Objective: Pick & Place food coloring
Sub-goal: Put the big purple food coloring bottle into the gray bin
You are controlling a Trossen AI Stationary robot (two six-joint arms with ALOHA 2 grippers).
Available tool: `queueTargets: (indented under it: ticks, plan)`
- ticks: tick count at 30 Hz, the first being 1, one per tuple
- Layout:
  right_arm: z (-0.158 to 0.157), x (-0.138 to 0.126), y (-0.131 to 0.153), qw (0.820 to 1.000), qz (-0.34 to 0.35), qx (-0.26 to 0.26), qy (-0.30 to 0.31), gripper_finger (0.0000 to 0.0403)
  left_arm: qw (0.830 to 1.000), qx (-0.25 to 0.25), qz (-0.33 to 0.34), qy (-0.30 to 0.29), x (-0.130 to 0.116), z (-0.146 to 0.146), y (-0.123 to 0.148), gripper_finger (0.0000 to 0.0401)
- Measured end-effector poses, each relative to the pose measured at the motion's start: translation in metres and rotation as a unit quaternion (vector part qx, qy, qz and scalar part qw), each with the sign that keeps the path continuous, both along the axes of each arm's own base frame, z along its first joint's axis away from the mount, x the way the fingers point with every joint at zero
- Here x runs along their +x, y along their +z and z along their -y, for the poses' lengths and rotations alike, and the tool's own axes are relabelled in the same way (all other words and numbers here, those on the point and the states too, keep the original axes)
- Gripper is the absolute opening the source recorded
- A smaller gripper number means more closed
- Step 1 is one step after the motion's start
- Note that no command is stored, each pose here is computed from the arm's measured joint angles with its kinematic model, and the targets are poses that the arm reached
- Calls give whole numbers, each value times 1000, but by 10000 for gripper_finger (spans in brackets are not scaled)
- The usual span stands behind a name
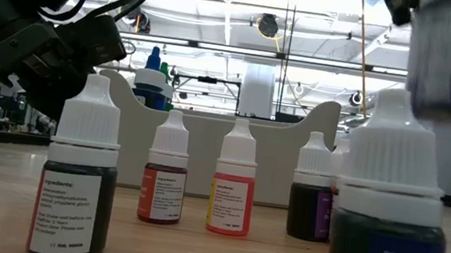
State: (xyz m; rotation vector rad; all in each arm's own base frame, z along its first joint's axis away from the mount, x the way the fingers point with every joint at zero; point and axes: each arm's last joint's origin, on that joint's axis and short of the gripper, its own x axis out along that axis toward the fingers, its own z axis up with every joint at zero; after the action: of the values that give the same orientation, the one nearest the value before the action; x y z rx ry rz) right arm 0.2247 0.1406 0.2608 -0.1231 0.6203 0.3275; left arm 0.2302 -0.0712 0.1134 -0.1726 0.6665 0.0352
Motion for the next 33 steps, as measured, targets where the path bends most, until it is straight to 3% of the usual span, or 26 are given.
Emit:
queueTargets:
  ticks: [4,9,14,21,33]
  plan:
    - [3,23,34,999,36,-10,-33,108,1000,1,0,1,0,0,0,6]
    - [15,65,45,993,50,-26,-106,108,1000,1,1,1,0,0,0,6]
    - [37,105,19,990,5,-27,-140,108,1000,0,0,1,0,0,0,6]
    - [64,141,-18,987,-16,-1,-162,108,1000,7,0,-4,0,0,0,6]
    - [82,168,-58,985,-27,-2,-169,108,1000,8,-3,-4,0,0,-1,6]
